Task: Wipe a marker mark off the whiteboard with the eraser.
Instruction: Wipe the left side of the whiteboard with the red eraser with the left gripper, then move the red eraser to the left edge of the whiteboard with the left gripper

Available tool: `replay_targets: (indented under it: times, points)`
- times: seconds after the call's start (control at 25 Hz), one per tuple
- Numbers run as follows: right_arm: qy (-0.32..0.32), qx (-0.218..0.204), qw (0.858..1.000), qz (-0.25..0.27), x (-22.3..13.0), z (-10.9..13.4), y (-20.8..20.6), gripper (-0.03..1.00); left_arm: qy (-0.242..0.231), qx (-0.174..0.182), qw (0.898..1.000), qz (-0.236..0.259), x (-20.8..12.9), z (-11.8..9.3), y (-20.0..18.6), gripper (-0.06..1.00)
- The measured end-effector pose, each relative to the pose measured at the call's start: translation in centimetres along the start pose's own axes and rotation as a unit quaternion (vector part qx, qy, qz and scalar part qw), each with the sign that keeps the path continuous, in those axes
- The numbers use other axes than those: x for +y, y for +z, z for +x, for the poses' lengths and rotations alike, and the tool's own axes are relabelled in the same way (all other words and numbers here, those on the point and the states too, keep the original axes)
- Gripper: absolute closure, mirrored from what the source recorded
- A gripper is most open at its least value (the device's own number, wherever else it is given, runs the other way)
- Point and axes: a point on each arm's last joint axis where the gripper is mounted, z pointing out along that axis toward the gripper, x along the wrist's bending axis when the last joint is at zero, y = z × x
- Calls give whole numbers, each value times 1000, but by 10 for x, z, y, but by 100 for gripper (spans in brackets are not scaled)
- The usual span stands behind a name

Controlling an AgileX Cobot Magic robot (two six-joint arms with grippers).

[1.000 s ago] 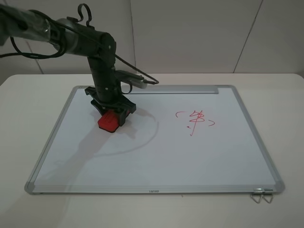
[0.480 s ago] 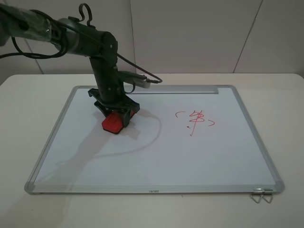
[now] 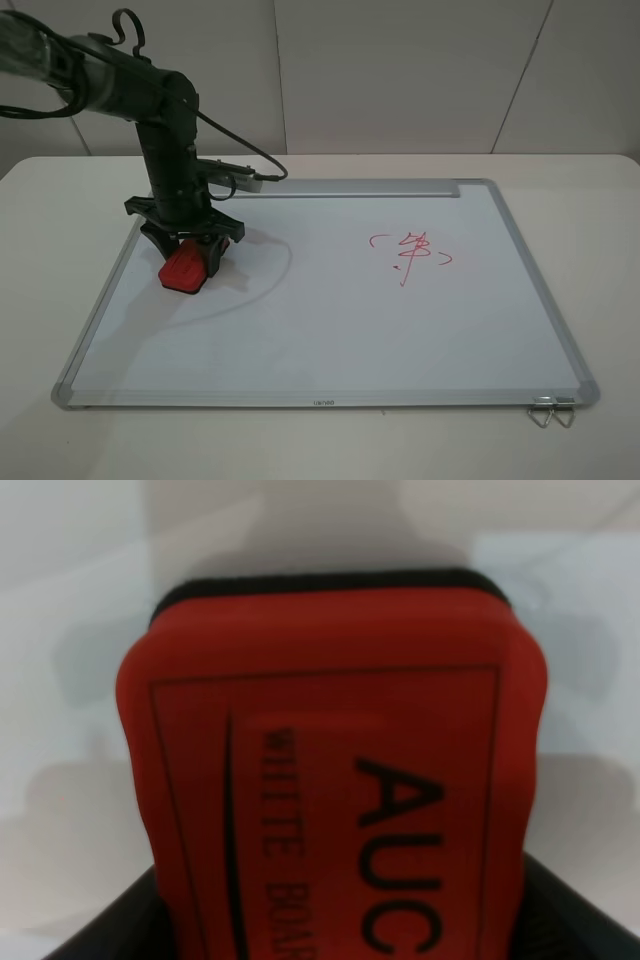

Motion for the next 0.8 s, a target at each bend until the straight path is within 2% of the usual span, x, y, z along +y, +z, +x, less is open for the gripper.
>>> replay_targets:
  times: [0.28,0.44,0.68,0.8]
  points:
    - [0,0,1000,0,0,0,0,27,-47,-4,999,-5,-46,14,-1,37]
    - [0,0,1000,0,0,0,0,27,-65,-1,997,-41,-69,14,-10,37]
    - [0,0,1000,0,0,0,0,27,-75,-1,991,-109,-97,14,-52,37]
    - [0,0,1000,0,0,0,0,27,-88,-2,990,-108,-112,13,-48,37]
